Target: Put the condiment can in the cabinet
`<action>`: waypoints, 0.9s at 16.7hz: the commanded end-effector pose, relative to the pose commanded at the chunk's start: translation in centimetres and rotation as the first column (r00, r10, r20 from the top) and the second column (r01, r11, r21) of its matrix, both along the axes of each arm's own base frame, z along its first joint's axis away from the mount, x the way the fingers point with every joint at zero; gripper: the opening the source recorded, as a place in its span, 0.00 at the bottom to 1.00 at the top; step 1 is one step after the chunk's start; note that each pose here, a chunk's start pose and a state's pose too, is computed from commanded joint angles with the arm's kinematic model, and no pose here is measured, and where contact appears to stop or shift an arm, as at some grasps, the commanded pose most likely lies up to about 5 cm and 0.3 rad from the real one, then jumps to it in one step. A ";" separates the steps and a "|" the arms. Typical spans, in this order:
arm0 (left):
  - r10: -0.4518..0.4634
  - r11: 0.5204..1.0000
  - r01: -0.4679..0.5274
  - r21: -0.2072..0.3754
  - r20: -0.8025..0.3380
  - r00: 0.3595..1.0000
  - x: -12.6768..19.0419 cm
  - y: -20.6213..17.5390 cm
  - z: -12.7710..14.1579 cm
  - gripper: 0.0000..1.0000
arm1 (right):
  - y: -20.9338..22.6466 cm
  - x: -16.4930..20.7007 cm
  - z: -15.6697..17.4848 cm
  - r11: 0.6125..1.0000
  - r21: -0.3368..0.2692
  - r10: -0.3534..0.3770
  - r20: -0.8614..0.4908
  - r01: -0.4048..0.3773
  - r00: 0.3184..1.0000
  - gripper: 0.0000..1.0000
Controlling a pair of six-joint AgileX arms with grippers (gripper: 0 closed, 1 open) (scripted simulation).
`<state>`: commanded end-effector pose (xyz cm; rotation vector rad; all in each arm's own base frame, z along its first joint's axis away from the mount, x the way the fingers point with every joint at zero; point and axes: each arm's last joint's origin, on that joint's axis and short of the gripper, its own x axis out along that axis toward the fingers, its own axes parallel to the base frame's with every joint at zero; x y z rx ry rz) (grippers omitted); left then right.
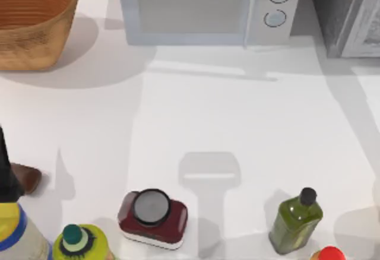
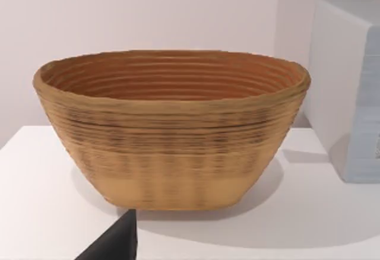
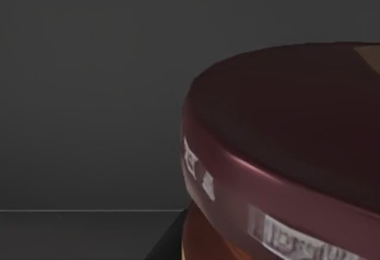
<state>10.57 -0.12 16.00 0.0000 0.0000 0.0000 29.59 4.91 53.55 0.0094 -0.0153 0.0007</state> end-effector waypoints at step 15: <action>0.000 1.000 0.000 0.000 0.000 1.000 0.0 0.0 0.0 1.00 | -0.4 10.0 -2.5 1.000 -0.004 0.000 -0.016 0.000 1.000 0.00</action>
